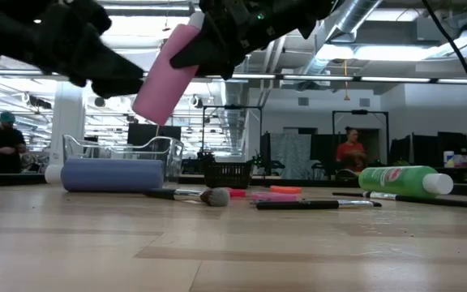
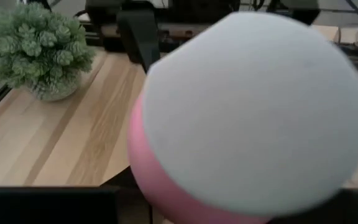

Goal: Pick & Place Paint Supplies
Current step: Put the pink paint bottle into the transparent bin

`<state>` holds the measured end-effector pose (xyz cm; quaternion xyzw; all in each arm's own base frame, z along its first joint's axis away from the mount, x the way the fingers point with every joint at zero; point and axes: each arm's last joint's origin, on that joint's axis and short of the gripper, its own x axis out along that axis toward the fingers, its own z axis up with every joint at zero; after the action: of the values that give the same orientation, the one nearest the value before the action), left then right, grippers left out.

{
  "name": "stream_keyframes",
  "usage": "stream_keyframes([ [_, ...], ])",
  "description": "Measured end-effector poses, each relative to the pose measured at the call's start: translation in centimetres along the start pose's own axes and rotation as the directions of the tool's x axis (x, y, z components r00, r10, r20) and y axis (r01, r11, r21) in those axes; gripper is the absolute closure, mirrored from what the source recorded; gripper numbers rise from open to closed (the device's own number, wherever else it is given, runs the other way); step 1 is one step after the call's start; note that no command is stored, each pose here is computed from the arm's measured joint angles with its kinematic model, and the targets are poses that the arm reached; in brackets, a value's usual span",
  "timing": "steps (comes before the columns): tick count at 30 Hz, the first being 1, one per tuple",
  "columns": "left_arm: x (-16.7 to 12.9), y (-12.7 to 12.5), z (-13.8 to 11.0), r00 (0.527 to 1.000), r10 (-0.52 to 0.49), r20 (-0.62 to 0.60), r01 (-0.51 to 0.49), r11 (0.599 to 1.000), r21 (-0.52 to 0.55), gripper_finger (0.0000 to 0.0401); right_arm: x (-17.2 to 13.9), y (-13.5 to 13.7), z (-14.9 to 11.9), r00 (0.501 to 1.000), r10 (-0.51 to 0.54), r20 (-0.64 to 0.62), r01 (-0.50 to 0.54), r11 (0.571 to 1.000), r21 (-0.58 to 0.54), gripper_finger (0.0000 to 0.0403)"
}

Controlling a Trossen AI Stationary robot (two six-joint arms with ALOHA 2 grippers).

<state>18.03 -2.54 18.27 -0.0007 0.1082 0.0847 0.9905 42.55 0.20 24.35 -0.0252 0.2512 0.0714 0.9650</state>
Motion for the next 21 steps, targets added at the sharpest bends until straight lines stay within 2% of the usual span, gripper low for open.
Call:
stream_keyframes([
  [4, 1.3, -0.2, 0.7, 0.999, -0.03, 0.013, 0.03, 0.999, 0.013, 0.0109, 0.0, 0.1, -0.1, 1.0, 0.002, -0.015, -0.002, 1.0, 0.001, 0.0272],
  [14, 4.7, -0.4, 1.0, 0.996, -0.048, -0.073, 0.051, 0.998, 0.034, 0.0115, 0.0, 0.1, -0.2, 1.0, 0.003, -0.025, -0.003, 1.0, 0.001, 0.0272],
  [17, 5.2, -0.1, 0.9, 0.996, -0.032, -0.08, 0.035, 0.999, 0.031, 0.014, 0.0, 0.1, -0.6, 0.998, 0.006, -0.067, -0.006, 1.0, 0.008, 0.0272],
  [21, 5.6, 0.1, 0.8, 0.997, -0.023, -0.072, 0.025, 0.999, 0.027, 0.0202, -0.1, 0.1, -1.1, 0.993, 0.002, -0.115, 0.0, 1.0, 0.015, 0.0273],
])
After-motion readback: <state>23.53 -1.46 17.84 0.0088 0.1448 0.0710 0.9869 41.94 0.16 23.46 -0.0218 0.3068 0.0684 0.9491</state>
